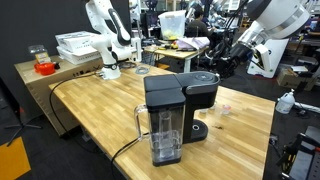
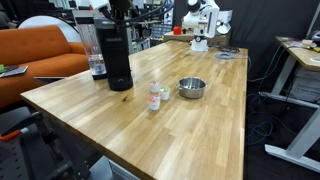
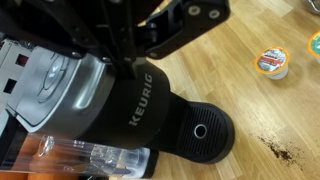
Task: Take the coffee pot out of the pot and put it on the table then open and close the coffee machine chamber
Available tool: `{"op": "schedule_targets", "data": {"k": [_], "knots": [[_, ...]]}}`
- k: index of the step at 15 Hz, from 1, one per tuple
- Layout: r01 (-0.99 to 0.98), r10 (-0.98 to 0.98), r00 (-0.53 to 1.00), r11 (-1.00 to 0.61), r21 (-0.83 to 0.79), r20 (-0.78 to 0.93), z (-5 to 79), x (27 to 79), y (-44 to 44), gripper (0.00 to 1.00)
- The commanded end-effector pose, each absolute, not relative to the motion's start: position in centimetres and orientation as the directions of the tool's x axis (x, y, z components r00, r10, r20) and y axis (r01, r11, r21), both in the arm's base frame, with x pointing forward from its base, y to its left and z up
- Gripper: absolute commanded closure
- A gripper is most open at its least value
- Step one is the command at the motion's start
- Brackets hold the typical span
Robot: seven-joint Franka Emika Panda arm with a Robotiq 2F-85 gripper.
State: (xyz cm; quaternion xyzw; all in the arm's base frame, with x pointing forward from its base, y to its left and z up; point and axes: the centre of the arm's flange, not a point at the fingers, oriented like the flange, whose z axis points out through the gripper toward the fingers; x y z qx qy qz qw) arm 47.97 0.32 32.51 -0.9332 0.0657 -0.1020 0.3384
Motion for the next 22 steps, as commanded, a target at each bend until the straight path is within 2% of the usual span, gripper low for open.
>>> {"op": "schedule_targets", "data": {"k": [1, 22], "knots": [[-0.042, -0.172, 0.975, -0.76, -0.648, 0.139, 33.7, 48.2, 0.7, 1.0], [0.04, -0.127, 0.969, -0.761, -0.648, 0.21, 36.4, 50.3, 1.3, 1.0]]}}
